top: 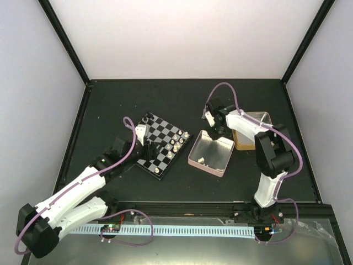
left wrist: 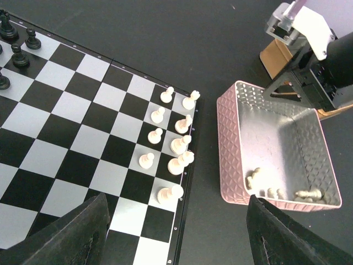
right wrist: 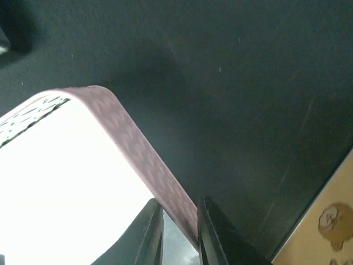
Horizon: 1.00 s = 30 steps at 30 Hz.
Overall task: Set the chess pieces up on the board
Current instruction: Adjust the storage box at the center of the board.
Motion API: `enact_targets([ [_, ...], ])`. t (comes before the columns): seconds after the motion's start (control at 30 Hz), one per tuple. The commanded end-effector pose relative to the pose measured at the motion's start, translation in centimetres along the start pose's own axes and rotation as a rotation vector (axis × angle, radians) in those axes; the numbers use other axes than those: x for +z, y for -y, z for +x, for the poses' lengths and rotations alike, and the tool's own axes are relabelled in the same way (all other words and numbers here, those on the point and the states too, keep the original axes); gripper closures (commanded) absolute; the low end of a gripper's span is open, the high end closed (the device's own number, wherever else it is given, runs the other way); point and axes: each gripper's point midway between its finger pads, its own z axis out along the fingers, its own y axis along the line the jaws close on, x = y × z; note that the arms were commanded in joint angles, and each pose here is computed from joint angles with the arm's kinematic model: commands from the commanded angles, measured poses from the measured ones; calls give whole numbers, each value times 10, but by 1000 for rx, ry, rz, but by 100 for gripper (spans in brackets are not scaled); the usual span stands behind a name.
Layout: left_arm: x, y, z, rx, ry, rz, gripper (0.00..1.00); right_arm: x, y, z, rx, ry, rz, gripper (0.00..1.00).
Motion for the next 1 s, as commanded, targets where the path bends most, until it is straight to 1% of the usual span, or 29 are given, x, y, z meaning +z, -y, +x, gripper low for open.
enact_targets([
  [0.0,-1,2,-5,-4,18,17,30,-12,4,19,116,-19,30,84],
  [0.2,3,4,-6,-5,14,23,30,-7,2,47,269,-53,46,89],
  [0.3,4,5,-6,-4,8,27,30,-6,3,57,342,-55,66,90],
  [0.43,6,6,-5,-4,1,34,30,-11,14,62,474,-9,137,90],
  [0.67,12,10,-5,-5,-20,47,30,-27,33,91,663,41,268,92],
  [0.83,14,13,-5,-6,-39,59,31,-31,33,114,813,52,297,94],
  [0.97,15,15,-5,-9,-51,70,31,-30,30,122,884,74,280,96],
])
